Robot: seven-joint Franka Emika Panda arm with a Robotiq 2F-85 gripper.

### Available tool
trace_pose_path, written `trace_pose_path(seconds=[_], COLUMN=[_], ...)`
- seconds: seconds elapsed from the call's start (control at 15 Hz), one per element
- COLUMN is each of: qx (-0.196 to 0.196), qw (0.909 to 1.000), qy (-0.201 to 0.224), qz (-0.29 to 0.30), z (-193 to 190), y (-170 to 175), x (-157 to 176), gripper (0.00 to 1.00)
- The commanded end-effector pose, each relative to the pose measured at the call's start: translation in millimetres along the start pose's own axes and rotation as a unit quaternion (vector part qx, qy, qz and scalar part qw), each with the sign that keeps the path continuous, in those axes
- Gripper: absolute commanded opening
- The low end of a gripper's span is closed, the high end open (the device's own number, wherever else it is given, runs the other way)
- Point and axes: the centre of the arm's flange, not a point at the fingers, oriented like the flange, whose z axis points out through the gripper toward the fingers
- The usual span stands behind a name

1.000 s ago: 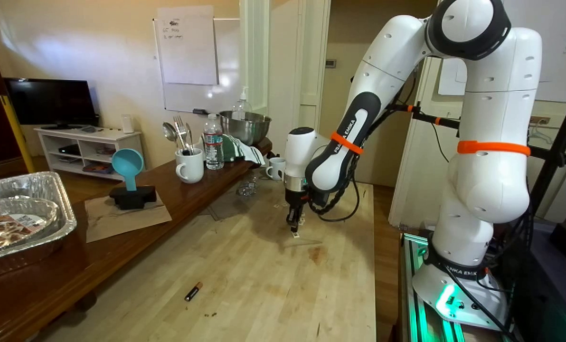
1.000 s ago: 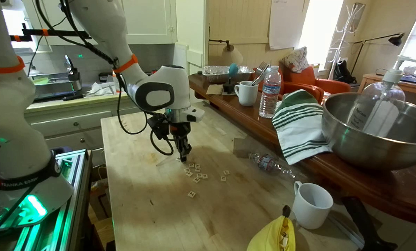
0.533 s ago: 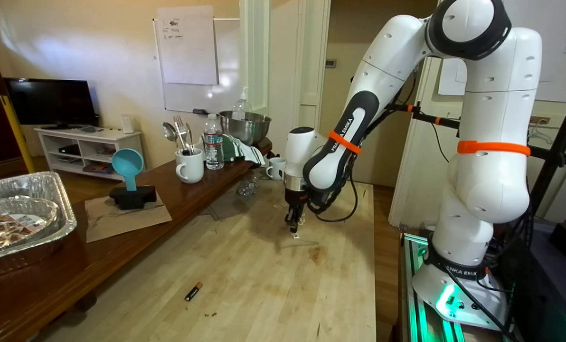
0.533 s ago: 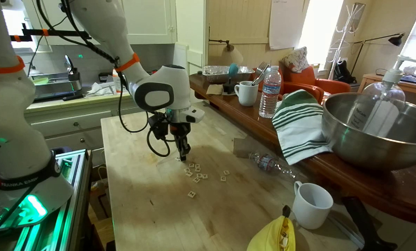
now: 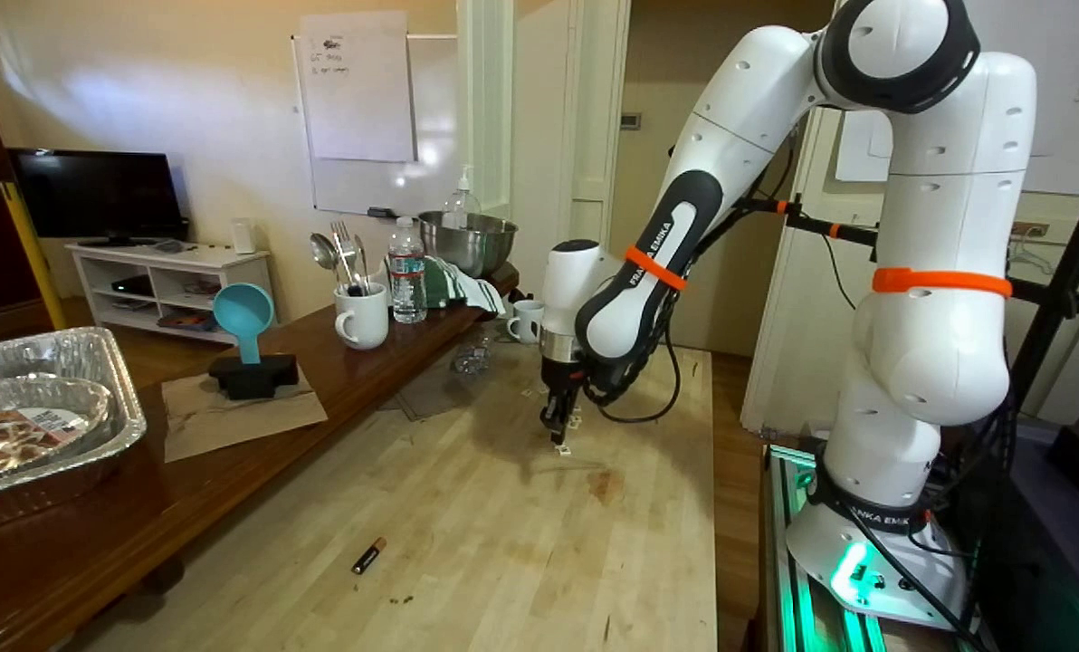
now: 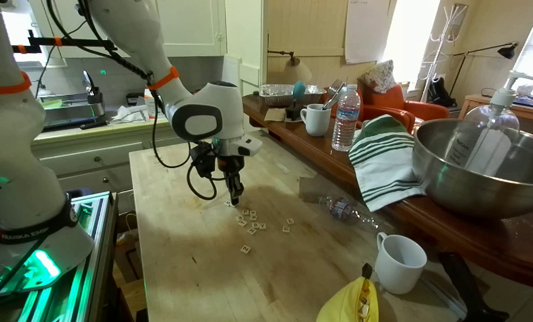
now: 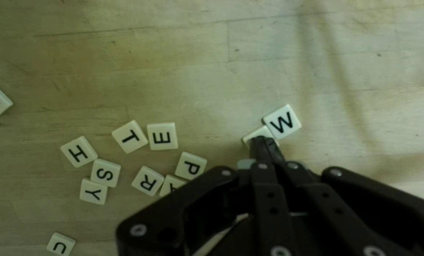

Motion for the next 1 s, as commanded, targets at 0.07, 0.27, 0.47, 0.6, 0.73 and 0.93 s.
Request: trace_pose_path(seconds=[0.07, 0.27, 0.47, 0.6, 0.73, 0.93], qx=[-0.01, -0.028, -0.051, -0.068, -0.076, -0.087], qw=[0.9999, 0.9992, 0.9969, 0.9947, 0.9922, 0.9874], qy=[0.005, 0.013, 0.018, 0.02, 0.019, 0.02], qz=[-0.009, -0.027, -0.057, -0.075, -0.097, -0.131], z=[-10, -14, -16, -14, -11, -6], y=[5, 19, 40, 53, 62, 70], x=[-3, -4, -5, -7, -9, -12], gripper=[0.0, 0.0, 0.0, 0.0, 0.0, 0.0])
